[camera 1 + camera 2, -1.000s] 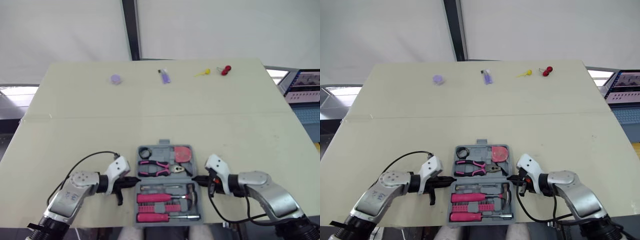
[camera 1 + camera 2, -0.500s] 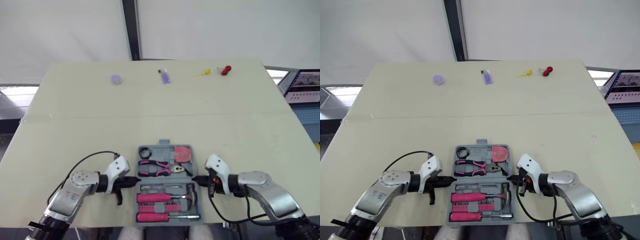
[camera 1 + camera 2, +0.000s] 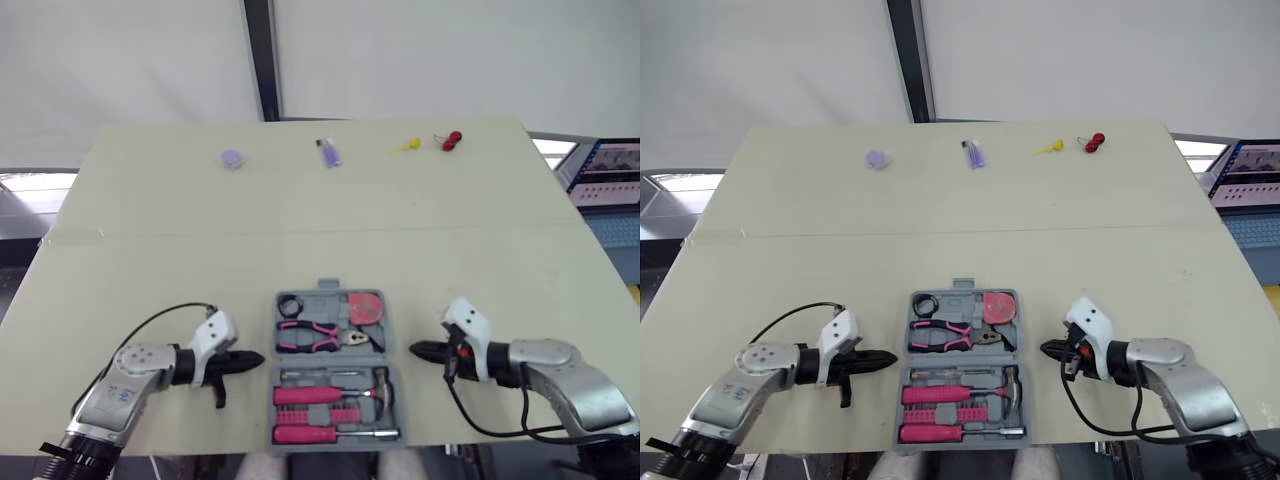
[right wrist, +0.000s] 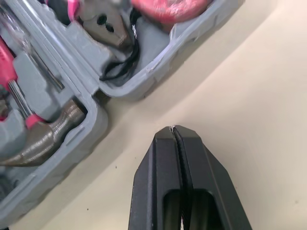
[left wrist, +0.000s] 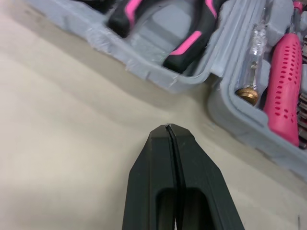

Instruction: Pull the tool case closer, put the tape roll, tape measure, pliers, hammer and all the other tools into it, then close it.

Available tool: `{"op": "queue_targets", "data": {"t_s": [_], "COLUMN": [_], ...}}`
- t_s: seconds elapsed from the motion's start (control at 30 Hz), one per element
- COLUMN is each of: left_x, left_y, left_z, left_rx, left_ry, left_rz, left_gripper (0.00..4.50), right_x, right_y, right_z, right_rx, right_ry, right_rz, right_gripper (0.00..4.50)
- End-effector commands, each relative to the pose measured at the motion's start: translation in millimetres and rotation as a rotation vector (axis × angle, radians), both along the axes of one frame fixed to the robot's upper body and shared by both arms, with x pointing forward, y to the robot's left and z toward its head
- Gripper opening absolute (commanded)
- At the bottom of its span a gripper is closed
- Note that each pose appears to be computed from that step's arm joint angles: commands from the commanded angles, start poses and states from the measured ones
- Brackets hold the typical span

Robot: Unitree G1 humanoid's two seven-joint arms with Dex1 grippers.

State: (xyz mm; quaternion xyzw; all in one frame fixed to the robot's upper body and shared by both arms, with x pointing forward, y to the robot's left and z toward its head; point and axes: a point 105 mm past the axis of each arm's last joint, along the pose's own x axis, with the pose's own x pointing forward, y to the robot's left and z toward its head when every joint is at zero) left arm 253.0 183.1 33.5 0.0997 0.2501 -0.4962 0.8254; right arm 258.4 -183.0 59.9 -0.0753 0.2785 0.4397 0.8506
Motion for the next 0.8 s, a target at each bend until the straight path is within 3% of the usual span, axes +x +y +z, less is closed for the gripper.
{"op": "queue_targets", "data": {"t_s": [0.03, 0.27, 0.53, 0.8], "left_x": [-6, -62, -81, -89], "left_y": [3, -6, -35, -32], "left_z": [30, 34, 10, -19], "left_rx": [-0.1, -0.106, -0.079, 0.07], "left_ry": [-0.053, 0.1, 0.131, 0.131], "left_rz": [-0.062, -0.28, -0.352, -0.412], "left_gripper": [0.0, 0.0, 0.0, 0.0], "right_x": [0, 31, 55, 64], "right_y": [-6, -1, 19, 37], "right_z": [21, 50, 41, 32], "right_rx": [0.099, 0.269, 0.338, 0.292], "right_ry": [0.041, 0.059, 0.211, 0.232], "right_rz": [-0.017, -0.129, -0.242, -0.236], "right_gripper": [0.89, 4.47, 4.47, 4.47]}}
